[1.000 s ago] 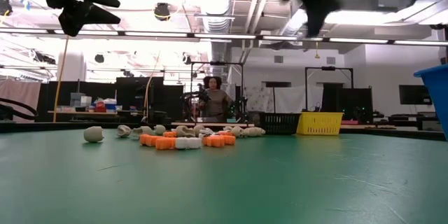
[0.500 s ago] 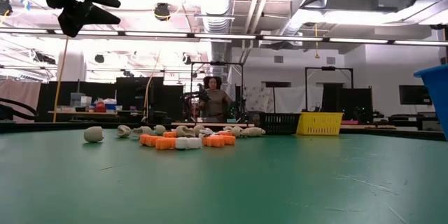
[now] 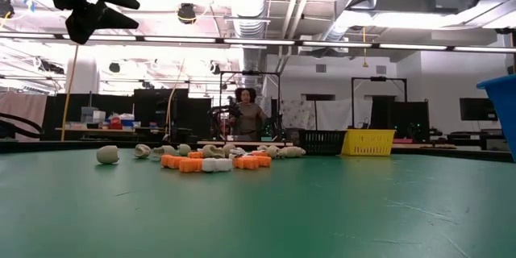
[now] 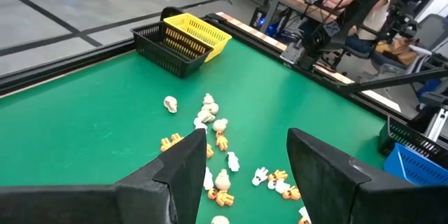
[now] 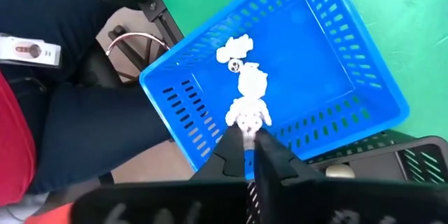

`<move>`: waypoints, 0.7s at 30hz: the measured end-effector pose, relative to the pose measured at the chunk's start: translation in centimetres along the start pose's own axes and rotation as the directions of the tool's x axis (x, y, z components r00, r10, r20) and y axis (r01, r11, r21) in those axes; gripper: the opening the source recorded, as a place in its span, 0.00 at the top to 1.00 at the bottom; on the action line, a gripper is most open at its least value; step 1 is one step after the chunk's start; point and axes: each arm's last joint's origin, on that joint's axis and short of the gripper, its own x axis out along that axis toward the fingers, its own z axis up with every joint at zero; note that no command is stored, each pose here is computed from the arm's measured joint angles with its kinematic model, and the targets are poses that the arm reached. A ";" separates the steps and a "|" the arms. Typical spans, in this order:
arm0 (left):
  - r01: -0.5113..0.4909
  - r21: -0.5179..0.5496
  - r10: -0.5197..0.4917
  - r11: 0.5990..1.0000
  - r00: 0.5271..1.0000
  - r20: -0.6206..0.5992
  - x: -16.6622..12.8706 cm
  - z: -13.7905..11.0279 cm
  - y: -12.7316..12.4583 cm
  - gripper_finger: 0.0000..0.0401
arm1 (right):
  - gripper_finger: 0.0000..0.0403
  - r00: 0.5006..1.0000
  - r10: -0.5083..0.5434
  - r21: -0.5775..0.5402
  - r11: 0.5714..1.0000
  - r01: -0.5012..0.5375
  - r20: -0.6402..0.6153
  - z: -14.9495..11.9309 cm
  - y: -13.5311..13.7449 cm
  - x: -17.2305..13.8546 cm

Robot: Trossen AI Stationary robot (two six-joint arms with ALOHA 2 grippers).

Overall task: Sort Halloween decoration
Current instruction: Put the white skeleton toy into the blue basket, then put the white skull toy into the bottom black basket

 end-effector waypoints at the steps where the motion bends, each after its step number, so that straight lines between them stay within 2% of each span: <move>1: 0.002 0.000 -0.002 1.000 1.000 -0.001 0.0 0.0 0.0 0.53 | 0.92 1.000 0.000 0.003 1.000 0.000 0.000 0.0 0.0 0.0; 7: 0.004 0.005 -0.004 1.000 1.000 -0.004 0.0 0.0 0.0 0.53 | 0.76 1.000 -0.007 0.004 1.000 0.007 0.001 0.2 -0.1 0.0; 13: 0.000 0.013 0.000 1.000 1.000 -0.013 0.0 -0.1 0.1 0.53 | 0.68 1.000 -0.018 0.003 1.000 0.018 -0.021 0.2 -0.2 0.0; 17: -0.001 0.014 0.001 1.000 1.000 -0.013 0.0 -0.1 0.1 0.53 | 0.66 0.997 -0.072 -0.107 0.991 0.076 0.037 1.6 -0.9 0.0; 21: 0.000 0.014 0.001 1.000 1.000 -0.013 0.0 -0.1 0.1 0.53 | 0.66 0.971 -0.169 -0.237 0.949 0.206 0.167 5.5 -2.4 -0.1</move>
